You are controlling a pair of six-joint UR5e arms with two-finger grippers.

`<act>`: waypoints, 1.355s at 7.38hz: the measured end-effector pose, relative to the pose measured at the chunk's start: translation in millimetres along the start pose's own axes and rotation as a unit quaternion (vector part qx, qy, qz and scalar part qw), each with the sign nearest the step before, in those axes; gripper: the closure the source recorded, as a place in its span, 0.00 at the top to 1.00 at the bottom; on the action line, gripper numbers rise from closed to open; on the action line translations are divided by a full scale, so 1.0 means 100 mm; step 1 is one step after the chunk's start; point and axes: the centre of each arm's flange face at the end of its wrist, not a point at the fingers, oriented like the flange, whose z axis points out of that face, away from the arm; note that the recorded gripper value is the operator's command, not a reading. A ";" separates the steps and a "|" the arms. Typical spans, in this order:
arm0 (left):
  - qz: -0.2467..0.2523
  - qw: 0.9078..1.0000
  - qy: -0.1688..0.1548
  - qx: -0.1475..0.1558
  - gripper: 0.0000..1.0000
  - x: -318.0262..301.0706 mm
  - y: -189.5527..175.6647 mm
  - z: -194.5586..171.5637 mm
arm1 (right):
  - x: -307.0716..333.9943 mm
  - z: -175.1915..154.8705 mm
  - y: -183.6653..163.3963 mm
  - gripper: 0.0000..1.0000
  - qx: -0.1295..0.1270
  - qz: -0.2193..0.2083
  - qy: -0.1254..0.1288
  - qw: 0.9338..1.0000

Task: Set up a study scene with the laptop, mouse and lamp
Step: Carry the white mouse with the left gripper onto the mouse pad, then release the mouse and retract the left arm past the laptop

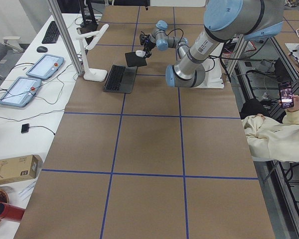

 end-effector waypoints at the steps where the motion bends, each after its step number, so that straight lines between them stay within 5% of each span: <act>1: -0.001 1.000 0.000 0.022 0.46 0.02 0.09 0.09 | -0.01 -0.02 0.00 1.00 0.002 0.000 0.000 1.000; 2: -0.002 0.999 0.004 0.041 0.91 0.04 0.19 0.17 | -0.01 -0.03 -0.01 1.00 0.003 -0.001 -0.001 1.000; 8: 0.020 0.997 0.037 0.058 0.99 0.25 0.09 -0.12 | 0.00 -0.20 -0.08 1.00 0.025 -0.008 0.025 0.999; 10: 0.049 0.999 0.012 0.004 0.99 -0.24 -0.30 -0.41 | 0.00 -0.22 -0.10 1.00 0.027 0.004 0.024 0.999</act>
